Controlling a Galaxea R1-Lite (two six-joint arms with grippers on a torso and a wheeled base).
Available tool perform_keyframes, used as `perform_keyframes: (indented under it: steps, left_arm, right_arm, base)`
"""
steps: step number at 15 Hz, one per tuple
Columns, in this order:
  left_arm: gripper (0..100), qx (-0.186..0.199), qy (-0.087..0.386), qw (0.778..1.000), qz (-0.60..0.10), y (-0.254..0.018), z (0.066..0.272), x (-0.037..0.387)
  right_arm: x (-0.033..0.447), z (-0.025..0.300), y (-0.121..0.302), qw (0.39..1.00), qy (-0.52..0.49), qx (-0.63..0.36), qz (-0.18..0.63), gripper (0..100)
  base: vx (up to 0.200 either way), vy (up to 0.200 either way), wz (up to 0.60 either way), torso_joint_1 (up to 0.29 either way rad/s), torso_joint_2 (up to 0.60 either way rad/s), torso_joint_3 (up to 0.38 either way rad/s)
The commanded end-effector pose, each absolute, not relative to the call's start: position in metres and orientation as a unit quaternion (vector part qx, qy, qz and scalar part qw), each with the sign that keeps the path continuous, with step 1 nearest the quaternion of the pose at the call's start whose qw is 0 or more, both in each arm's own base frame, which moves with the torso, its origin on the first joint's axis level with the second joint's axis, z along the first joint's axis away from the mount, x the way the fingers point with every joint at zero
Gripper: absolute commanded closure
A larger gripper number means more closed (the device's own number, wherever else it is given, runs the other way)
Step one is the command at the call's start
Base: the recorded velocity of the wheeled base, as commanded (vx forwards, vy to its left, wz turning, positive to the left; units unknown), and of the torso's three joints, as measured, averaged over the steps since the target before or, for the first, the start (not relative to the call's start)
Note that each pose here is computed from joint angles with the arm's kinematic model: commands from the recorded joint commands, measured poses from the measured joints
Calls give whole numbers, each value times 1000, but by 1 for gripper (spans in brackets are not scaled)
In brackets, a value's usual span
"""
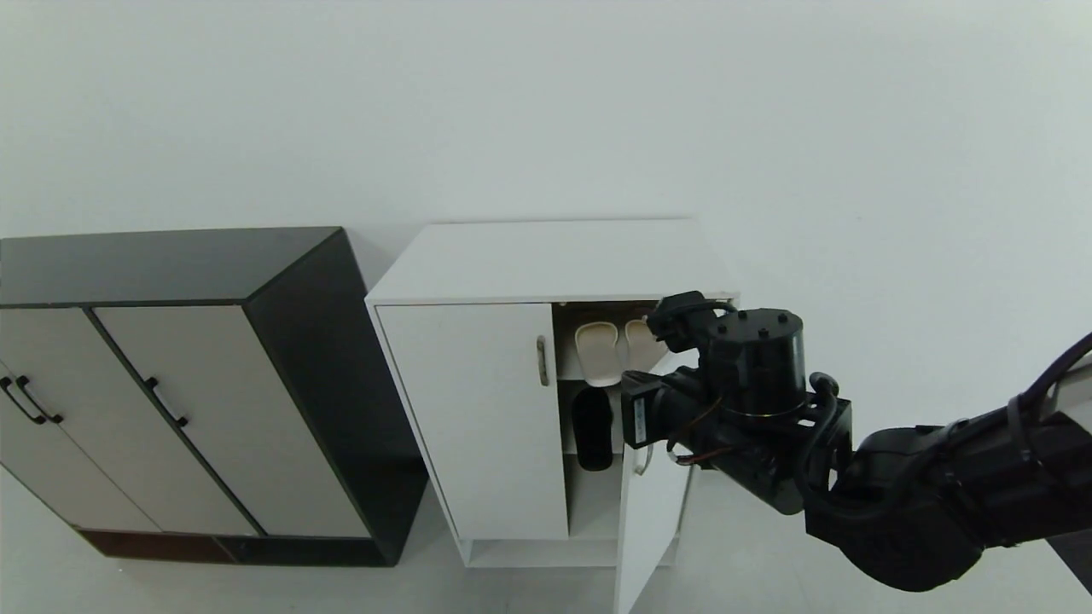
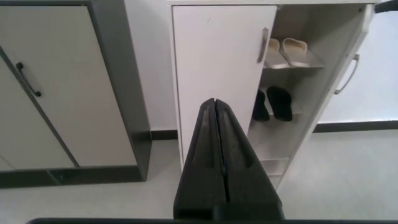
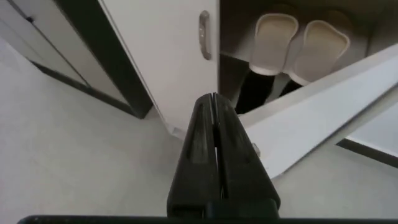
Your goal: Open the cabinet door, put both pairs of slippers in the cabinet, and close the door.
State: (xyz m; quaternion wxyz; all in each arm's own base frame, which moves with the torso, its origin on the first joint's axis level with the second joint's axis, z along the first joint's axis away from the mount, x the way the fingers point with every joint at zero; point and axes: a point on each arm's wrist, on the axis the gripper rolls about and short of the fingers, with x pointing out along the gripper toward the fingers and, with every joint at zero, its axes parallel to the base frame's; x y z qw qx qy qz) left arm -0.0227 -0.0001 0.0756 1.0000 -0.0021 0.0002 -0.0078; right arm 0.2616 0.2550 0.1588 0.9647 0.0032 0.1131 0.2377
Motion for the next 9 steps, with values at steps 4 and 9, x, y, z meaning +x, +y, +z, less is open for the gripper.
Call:
perform_keyframes:
  steps: [4, 9]
  left_arm:
    - [100, -2, 0, 1000, -8, 0, 76, -23]
    - [100, -2, 1, 1000, -8, 0, 76, -23]
  right_arm:
    - [253, 145, 219, 964, 175, -47, 193, 100]
    - [248, 130, 215, 960, 199, -58, 190, 100]
  base:
    - [0, 0, 0, 0, 0, 0]
    - [200, 0, 0, -1, 3, 6]
